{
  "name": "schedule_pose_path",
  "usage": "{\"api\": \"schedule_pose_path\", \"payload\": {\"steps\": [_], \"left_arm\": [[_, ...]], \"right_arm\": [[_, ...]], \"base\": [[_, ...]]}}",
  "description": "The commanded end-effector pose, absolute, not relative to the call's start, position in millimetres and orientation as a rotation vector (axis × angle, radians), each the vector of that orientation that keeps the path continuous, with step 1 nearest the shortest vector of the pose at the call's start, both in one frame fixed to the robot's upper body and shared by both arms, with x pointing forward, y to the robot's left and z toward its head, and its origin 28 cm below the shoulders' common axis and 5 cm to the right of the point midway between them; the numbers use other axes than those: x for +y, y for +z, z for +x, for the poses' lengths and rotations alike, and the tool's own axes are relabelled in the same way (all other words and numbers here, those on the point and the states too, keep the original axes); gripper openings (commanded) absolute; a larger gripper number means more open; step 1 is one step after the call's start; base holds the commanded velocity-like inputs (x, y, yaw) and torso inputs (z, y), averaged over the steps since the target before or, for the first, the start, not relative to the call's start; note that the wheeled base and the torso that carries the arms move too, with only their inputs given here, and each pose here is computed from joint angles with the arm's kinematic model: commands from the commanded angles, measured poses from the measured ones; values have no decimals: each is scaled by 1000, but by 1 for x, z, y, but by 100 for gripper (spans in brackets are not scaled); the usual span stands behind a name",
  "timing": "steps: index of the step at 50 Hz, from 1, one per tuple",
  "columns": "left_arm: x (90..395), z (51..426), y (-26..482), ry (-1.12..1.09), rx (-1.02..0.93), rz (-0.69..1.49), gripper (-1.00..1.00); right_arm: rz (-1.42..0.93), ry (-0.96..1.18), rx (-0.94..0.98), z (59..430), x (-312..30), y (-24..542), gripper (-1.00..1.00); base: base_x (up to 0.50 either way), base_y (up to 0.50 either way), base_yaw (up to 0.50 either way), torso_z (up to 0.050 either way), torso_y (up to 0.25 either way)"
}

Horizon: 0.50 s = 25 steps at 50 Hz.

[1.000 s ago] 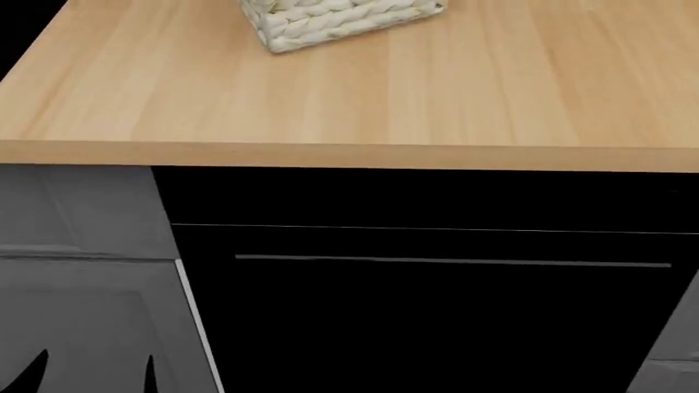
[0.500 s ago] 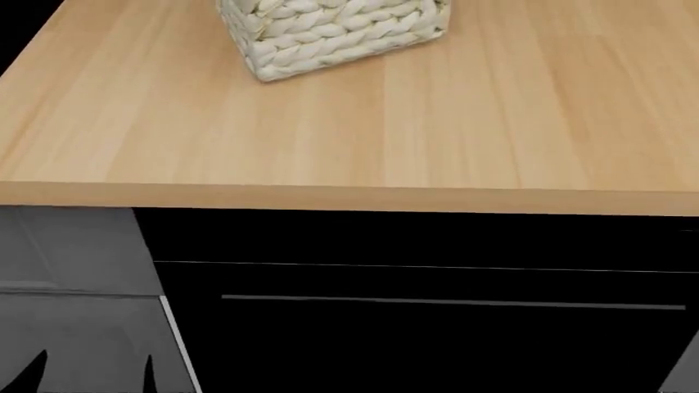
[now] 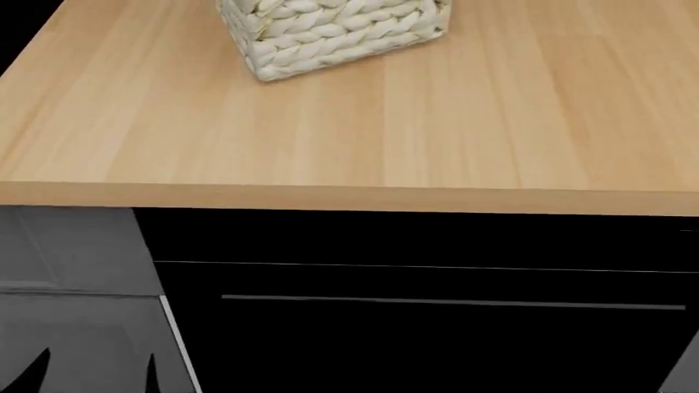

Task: Open the dishwasher door

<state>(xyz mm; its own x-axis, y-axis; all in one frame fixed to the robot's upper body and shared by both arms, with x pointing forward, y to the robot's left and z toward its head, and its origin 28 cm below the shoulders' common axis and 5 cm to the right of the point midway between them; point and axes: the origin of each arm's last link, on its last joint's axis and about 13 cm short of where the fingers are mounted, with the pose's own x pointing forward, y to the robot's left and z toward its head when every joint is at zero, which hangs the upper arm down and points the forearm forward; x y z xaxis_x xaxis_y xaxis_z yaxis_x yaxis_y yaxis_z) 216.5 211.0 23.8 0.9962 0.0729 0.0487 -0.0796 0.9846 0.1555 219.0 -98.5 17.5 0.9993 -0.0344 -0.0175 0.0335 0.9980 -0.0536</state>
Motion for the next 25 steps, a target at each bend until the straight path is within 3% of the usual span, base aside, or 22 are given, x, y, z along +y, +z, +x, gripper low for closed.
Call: {"api": "schedule_pose_path", "payload": {"steps": [1, 25], "left_arm": [[212, 221, 23, 53, -16, 93, 100], [211, 225, 21, 56, -8, 100, 100]], "right_arm": [[-73, -30, 15, 223, -98, 12, 100], [-97, -42, 31, 225, -97, 7, 100]], "base": [[0, 0, 0, 0, 0], [0, 0, 0, 0, 0]]}}
